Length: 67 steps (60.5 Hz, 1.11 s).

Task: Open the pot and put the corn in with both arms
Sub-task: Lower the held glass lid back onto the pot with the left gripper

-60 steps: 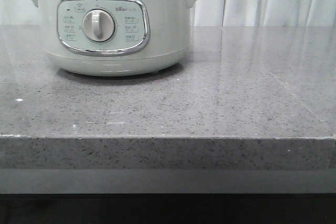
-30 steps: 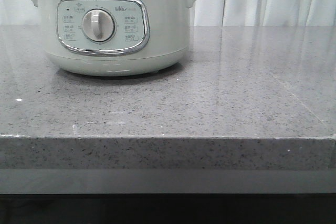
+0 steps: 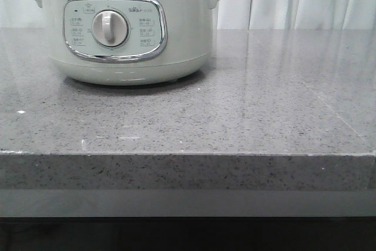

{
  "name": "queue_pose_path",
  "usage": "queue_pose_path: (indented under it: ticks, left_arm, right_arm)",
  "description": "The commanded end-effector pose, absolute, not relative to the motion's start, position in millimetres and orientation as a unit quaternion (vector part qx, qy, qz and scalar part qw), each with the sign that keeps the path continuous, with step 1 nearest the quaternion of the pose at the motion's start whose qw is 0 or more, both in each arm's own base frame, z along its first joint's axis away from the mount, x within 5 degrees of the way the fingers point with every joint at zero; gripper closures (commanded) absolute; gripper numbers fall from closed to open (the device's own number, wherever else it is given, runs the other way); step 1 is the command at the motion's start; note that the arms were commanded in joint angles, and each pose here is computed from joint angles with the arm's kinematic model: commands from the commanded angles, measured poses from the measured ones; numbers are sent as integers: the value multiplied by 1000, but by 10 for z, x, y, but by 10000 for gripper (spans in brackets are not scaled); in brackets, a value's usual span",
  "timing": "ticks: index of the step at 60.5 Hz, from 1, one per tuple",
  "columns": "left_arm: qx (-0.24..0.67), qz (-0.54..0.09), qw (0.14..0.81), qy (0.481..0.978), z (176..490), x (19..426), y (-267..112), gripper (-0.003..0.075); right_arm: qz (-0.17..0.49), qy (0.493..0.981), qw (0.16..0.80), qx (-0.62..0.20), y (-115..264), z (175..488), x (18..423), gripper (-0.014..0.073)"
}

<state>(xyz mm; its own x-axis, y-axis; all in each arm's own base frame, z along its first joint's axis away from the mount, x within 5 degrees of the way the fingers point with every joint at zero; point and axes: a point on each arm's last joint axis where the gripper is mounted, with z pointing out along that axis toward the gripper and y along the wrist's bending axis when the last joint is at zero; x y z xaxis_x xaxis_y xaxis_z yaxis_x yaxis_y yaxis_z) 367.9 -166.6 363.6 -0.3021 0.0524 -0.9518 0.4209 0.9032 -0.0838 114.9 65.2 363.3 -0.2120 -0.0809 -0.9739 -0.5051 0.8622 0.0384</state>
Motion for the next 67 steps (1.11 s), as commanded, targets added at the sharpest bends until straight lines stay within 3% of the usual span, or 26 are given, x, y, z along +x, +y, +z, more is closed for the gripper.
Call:
queue_pose_path:
  ticks: [1,52,57,67]
  left_arm:
    - [123,-176,659,720,4090,3618,-1635,586]
    - [138,-183,642,732,3983,3625,-1764,579]
    - [140,-182,636,737,3964,3626,-1769,528]
    - [141,-182,634,738,3961,3625,-1769,332]
  right_arm:
    - [183,725,639,-179,634,3798,1150,55]
    - [183,725,639,-179,634,3798,1150,55]
    - [183,725,639,-179,634,3798,1150,55]
    - [183,725,639,-179,634,3798,1150,55]
